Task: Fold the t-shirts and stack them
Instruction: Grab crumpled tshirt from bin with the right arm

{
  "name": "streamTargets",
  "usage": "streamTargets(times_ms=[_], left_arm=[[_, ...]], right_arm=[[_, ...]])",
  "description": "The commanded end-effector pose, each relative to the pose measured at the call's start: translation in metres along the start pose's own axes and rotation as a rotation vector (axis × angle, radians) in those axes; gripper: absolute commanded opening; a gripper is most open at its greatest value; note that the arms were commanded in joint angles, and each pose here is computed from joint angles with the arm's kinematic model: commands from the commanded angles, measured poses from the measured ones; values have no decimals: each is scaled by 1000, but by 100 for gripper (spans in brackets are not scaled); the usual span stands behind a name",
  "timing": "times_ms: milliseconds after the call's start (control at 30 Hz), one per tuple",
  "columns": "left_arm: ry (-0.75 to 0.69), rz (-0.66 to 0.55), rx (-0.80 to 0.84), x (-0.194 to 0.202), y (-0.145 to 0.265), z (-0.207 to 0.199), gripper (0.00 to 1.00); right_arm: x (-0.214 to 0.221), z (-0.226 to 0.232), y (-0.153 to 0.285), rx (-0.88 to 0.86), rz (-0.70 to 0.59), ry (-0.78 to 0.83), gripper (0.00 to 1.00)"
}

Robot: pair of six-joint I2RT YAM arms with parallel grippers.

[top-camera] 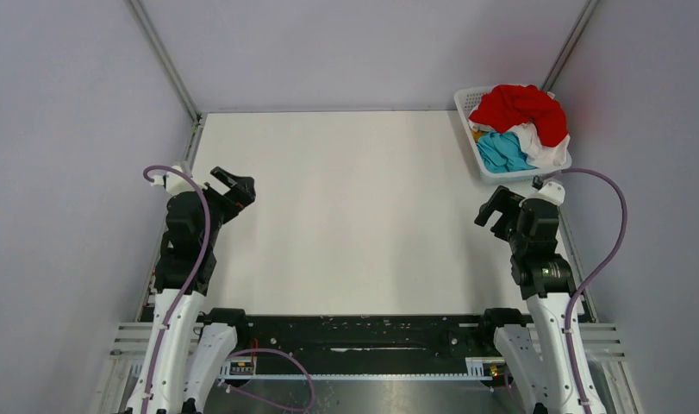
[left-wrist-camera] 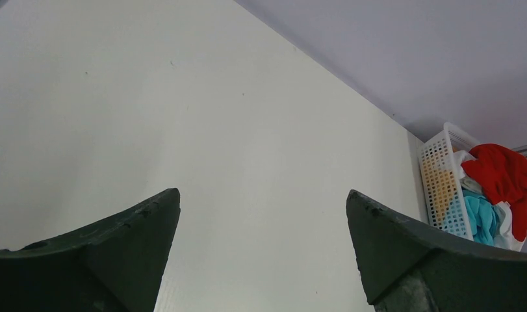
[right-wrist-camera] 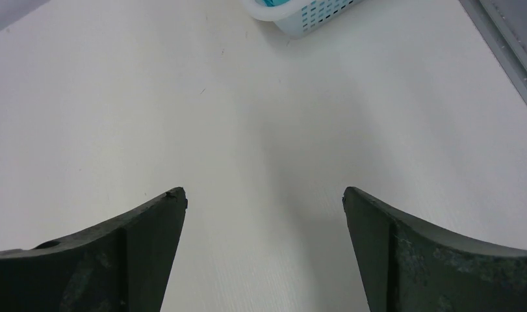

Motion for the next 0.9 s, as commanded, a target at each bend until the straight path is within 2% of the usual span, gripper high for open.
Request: streamTargets(times_ms=[0,233,400,667,867], left_arm=[[5,-39,48,-10,1,-9,99],[11,-27,107,-7,-4,-18,99],[2,-42,19,-10,-6,-4,99],[-7,-59,-44,-14,-7,5,99],[-9,-53,-79,-13,-12,10,99]], right_arm=[[-23,10,-1,8,-42,-38,99],[-78,55,-38,-87,-101,79,100],[-124,81,-97,-21,-97,169,100],[-196,69,-203,176,-155,186,100],[-211,59,-286,260,-124,251,99]])
Point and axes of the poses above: each gripper's point midway between its finger pads, its own y axis back along the fingers, its own z axis along the line the jaws close on, x = y × z, the point moved 2 cm from there along y, back along the fingers, and after that the axes turned 10 degrees about -y, right-handed, at the moved point
